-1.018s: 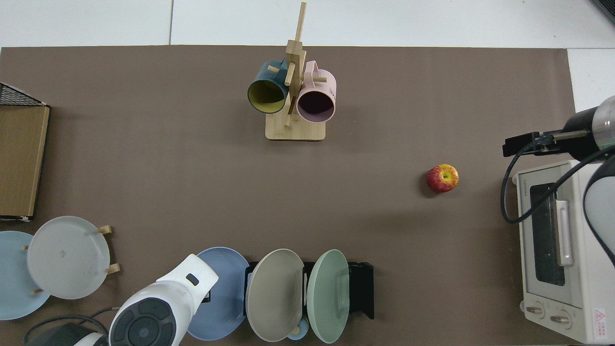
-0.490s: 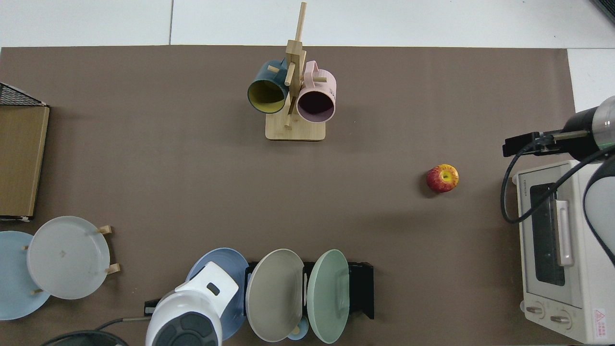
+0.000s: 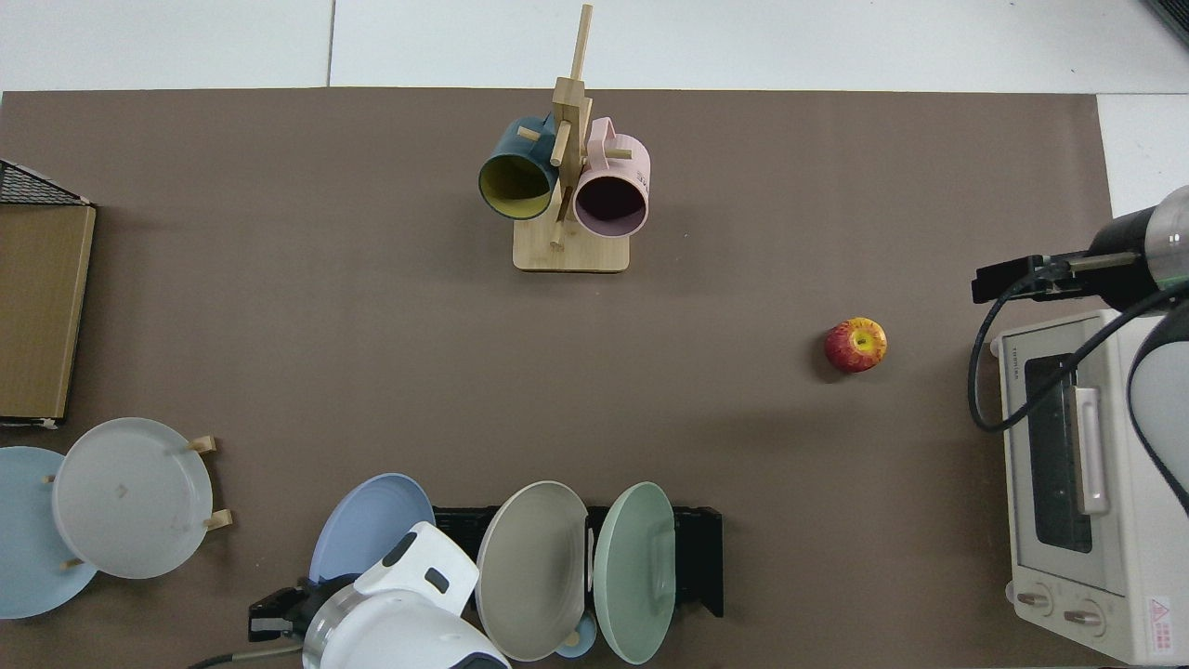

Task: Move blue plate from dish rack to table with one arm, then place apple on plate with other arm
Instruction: 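Grasp the blue plate rim and lift it out of the rack, then lower the blue plate onto the table center with the left gripper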

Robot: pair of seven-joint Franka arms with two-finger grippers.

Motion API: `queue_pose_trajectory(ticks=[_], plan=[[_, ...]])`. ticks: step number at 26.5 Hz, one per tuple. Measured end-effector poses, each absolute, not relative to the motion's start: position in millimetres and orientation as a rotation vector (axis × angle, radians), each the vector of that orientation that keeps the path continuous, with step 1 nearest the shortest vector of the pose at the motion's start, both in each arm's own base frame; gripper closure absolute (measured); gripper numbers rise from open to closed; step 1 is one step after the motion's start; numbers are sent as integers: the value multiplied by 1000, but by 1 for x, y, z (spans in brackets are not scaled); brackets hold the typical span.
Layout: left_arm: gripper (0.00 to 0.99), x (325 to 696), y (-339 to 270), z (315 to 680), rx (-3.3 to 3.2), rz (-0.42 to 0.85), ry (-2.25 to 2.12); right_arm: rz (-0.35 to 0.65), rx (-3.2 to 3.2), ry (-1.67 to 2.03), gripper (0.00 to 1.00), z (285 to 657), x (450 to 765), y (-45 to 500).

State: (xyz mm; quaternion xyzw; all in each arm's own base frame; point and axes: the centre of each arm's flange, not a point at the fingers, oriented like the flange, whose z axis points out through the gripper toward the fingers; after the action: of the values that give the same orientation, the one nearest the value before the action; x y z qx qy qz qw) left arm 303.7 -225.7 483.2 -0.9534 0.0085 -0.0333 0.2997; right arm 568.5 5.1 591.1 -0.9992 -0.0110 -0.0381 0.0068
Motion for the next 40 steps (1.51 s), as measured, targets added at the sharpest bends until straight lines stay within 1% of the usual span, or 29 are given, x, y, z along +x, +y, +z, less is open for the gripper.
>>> queue_pose_trajectory(ticks=[3,5,10,14,18,22,24,27,30,34,37,40], plan=[[930,319,-217,499,-2517,-131,-22,-119,-3126,-34,0,591,569,5],[930,336,-211,513,-2533,-151,-65,-119,-3126,-34,0,591,569,5],[930,405,-195,548,-2653,-182,-178,-119,-3126,-34,0,591,569,5],[930,454,-186,547,-2859,-155,-289,-119,-3126,-34,0,591,569,5],[930,483,-181,531,-3092,-119,-444,-119,-3126,-34,0,591,569,5],[930,492,-185,516,-3215,-95,-549,-119,-3126,-34,0,591,569,5],[930,493,-191,503,-3254,-95,-578,-119,-3126,-34,0,591,569,5],[930,491,-207,471,-3295,-77,-594,-119,-3126,-34,0,591,569,5],[930,485,-234,431,-3321,-42,-598,-119,-3126,-34,0,591,569,5],[930,480,-263,388,-3352,-44,-644,-119,-3126,-34,0,591,569,5],[930,477,-276,363,-3366,-18,-655,-119,-3126,-34,0,591,569,5],[930,479,-279,349,-3377,-22,-668,-119,-3126,-34,0,591,569,5]])
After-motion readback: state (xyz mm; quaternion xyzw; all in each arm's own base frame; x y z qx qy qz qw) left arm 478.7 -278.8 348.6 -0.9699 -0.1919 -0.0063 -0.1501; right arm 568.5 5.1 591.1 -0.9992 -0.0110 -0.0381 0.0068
